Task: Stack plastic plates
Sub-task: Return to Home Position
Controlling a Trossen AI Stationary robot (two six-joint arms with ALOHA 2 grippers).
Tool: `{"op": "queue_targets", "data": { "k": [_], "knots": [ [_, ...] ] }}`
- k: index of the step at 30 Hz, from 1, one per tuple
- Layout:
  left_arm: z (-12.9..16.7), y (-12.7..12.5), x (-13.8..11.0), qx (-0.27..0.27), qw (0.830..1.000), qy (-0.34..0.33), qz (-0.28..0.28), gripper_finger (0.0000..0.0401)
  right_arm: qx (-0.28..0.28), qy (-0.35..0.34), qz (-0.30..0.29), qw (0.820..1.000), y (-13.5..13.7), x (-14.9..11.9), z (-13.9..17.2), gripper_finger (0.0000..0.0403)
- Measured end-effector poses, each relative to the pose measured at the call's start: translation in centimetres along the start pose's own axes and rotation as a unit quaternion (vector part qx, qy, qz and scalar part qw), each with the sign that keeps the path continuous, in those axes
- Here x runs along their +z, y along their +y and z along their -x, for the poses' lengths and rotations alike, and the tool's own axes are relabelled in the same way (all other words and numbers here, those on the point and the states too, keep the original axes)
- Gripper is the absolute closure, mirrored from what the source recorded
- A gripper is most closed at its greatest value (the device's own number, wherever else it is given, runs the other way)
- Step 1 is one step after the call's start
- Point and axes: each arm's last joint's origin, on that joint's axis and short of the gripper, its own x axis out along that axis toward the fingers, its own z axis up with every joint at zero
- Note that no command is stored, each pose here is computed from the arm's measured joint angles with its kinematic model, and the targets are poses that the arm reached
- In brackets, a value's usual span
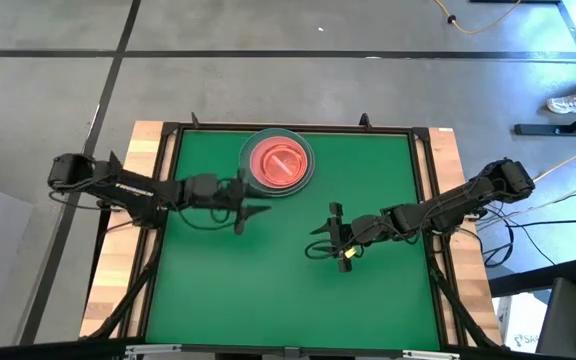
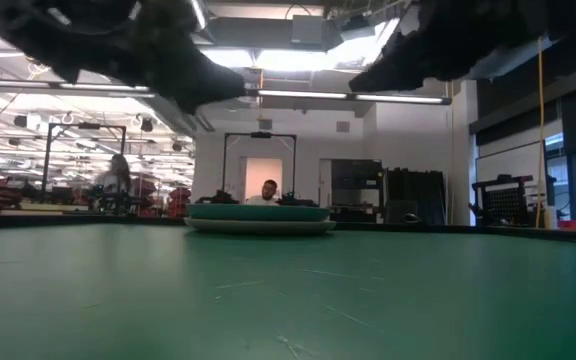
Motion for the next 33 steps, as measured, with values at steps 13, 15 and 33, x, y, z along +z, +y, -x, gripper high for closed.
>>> {"op": "queue_targets", "data": {
  "k": [13, 15, 33],
  "knots": [
    [2.7, -1.3, -3.4, -0.030, 0.997, -0.055, -0.033, 0.0332, 0.018, -0.040, -0.074, 0.996, -6.1, -5.2, 1.2, 0.0231],
    [3.2, -1.0, -3.6, -0.024, 0.998, -0.058, -0.029, 0.0341, 0.017, -0.052, -0.079, 0.995, -6.6, -5.9, 1.8, 0.0231],
    [6.9, -0.3, -4.5, -0.022, 0.994, -0.109, -0.010, 0.0398, -0.045, -0.181, -0.084, 0.979, -6.4, -8.7, 8.7, 0.0231]
  ]
}}
